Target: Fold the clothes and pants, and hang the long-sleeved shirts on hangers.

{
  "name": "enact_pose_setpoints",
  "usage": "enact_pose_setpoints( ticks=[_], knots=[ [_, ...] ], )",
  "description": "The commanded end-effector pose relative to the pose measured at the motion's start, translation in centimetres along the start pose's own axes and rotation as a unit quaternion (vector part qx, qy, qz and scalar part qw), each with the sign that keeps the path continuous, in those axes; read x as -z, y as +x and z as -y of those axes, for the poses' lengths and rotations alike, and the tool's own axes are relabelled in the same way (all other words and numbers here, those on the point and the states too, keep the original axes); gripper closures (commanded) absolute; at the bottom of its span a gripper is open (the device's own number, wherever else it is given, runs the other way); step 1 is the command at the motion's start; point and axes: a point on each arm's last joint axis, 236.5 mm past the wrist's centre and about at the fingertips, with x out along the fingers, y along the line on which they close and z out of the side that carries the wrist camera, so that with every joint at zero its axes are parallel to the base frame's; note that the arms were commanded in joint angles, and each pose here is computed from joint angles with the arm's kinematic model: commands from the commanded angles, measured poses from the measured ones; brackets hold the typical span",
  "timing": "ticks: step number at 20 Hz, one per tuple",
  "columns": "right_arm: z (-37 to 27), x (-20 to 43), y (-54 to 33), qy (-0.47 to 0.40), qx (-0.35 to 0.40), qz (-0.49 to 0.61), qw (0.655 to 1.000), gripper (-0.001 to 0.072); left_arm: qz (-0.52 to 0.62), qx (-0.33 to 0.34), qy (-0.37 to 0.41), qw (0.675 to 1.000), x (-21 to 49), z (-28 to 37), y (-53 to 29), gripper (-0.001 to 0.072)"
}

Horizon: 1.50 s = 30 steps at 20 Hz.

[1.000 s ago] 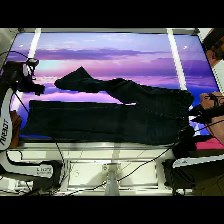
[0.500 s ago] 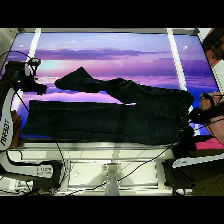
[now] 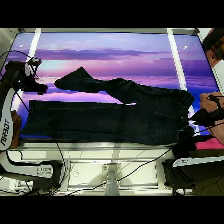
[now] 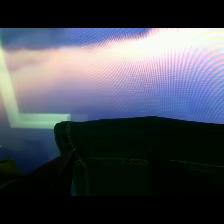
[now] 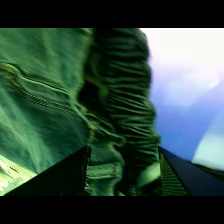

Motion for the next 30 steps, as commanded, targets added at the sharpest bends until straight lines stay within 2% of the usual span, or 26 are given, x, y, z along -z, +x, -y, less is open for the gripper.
enact_pose_setpoints(
  ticks=[1, 2, 4, 7, 14, 18, 20, 22, 23, 25, 26, 27, 30],
  knots=[
    [-1.3, -1.6, -0.7, -0.009, -0.014, 0.031, 0.999, 0.0223, 0.003, 0.011, -0.005, 1.000, -0.1, 0.5, 0.0, 0.0226],
    [-1.2, -1.7, -0.5, -0.009, -0.007, 0.028, 1.000, 0.0220, 0.004, 0.017, -0.007, 1.000, -0.2, 0.8, 0.0, 0.0227],
    [-0.6, -1.3, 0.1, -0.004, 0.020, 0.008, 1.000, 0.0121, 0.007, 0.032, -0.013, 0.999, -0.4, 1.5, -0.1, 0.0227],
    [0.5, -2.0, 0.7, -0.018, 0.072, 0.002, 0.997, 0.0088, 0.011, 0.045, -0.019, 0.999, -0.6, 2.1, -0.1, 0.0227],
    [0.5, -4.5, 2.3, -0.045, 0.096, 0.036, 0.994, 0.0102, 0.014, 0.059, -0.024, 0.998, -0.7, 2.7, -0.2, 0.0240],
    [0.6, -2.7, 5.0, -0.030, 0.068, 0.004, 0.997, 0.0129, 0.014, 0.059, -0.024, 0.998, -0.7, 2.7, -0.2, 0.0241],
    [-0.9, -2.4, 6.7, -0.033, 0.022, 0.006, 0.999, 0.0131, 0.014, 0.059, -0.024, 0.998, -0.7, 2.7, -0.2, 0.0240],
    [-2.5, -2.6, 7.6, -0.048, -0.019, 0.020, 0.998, 0.0180, 0.014, 0.059, -0.024, 0.998, -0.7, 2.7, -0.2, 0.0240],
    [-2.8, -2.7, 7.8, -0.052, -0.025, 0.024, 0.998, 0.0238, 0.014, 0.059, -0.024, 0.998, -0.7, 2.7, -0.2, 0.0240],
    [-2.5, -3.1, 7.8, -0.052, -0.019, 0.031, 0.998, 0.0437, 0.015, 0.058, -0.024, 0.998, -0.8, 2.7, -0.2, 0.0241],
    [-2.3, -3.3, 7.8, -0.051, -0.015, 0.037, 0.998, 0.0589, 0.017, 0.058, -0.025, 0.998, -0.9, 2.7, -0.1, 0.0240],
    [-2.1, -3.6, 7.8, -0.051, -0.011, 0.042, 0.998, 0.0678, 0.018, 0.058, -0.025, 0.998, -1.0, 2.8, 0.0, 0.0240],
    [-2.3, -5.3, 7.4, -0.046, -0.010, 0.080, 0.996, 0.0678, 0.019, 0.105, -0.052, 0.993, -1.6, 5.2, 0.8, 0.0240]
  ],
)
